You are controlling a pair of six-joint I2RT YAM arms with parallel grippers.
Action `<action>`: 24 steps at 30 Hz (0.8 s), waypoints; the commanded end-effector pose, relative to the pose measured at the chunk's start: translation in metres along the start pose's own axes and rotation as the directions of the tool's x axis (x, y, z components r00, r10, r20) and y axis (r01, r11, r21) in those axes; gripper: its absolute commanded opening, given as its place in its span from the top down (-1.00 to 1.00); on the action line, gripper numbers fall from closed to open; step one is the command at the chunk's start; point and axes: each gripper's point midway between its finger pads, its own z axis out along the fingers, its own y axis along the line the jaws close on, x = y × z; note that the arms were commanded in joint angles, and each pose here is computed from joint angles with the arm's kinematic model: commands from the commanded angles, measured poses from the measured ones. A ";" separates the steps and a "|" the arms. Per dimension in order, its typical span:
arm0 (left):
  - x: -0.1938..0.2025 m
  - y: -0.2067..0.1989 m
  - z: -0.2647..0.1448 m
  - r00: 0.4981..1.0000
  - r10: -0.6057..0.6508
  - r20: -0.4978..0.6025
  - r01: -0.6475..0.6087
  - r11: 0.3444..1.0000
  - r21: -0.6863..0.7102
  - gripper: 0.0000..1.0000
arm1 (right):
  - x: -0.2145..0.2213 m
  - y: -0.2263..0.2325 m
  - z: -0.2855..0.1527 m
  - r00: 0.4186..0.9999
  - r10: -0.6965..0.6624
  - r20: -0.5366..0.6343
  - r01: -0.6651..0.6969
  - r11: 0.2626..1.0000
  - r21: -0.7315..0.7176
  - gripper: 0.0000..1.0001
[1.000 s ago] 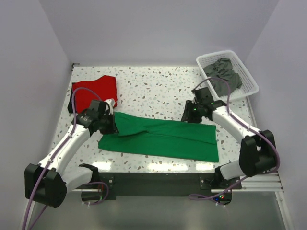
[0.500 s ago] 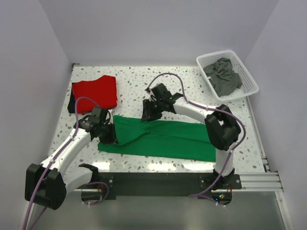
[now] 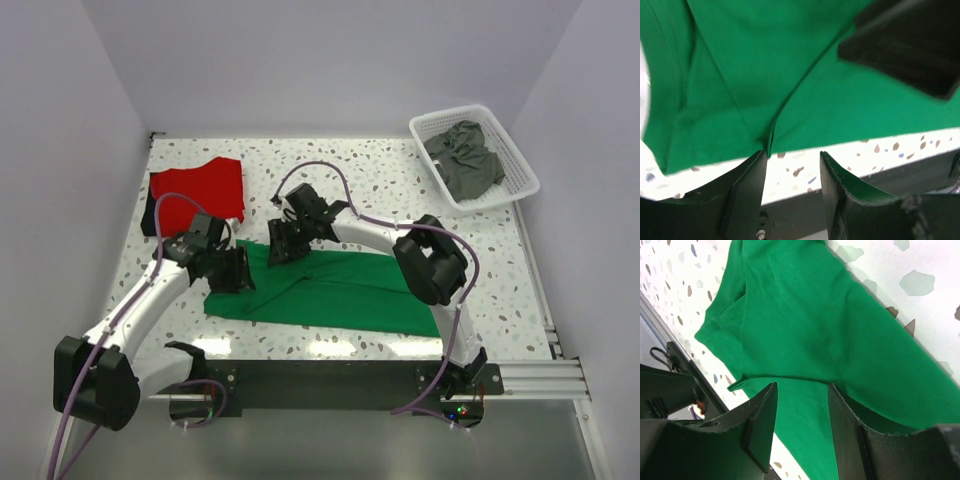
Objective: Fold and stack the t-shirts
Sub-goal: Fold the tshirt
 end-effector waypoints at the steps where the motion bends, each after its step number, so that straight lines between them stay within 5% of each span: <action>1: -0.055 -0.010 -0.009 0.991 0.002 0.133 0.002 1.000 -0.027 -0.03 | -0.015 0.004 -0.003 0.997 -0.059 0.044 0.059 0.998 -0.006 0.03; 11: -0.114 -0.020 0.014 0.962 -0.031 0.271 0.030 1.000 0.010 -0.04 | -0.002 -0.016 0.002 0.993 -0.115 0.008 0.115 0.992 0.050 0.02; 19: -0.115 -0.004 0.044 0.970 -0.050 0.239 0.058 0.998 -0.024 -0.05 | 0.011 -0.023 0.005 0.993 -0.116 -0.034 0.118 0.992 0.053 0.08; 24: -0.105 0.007 0.061 0.978 -0.068 0.195 0.078 0.996 -0.046 -0.06 | 0.018 -0.024 0.004 0.991 -0.121 -0.049 0.123 0.991 0.045 0.32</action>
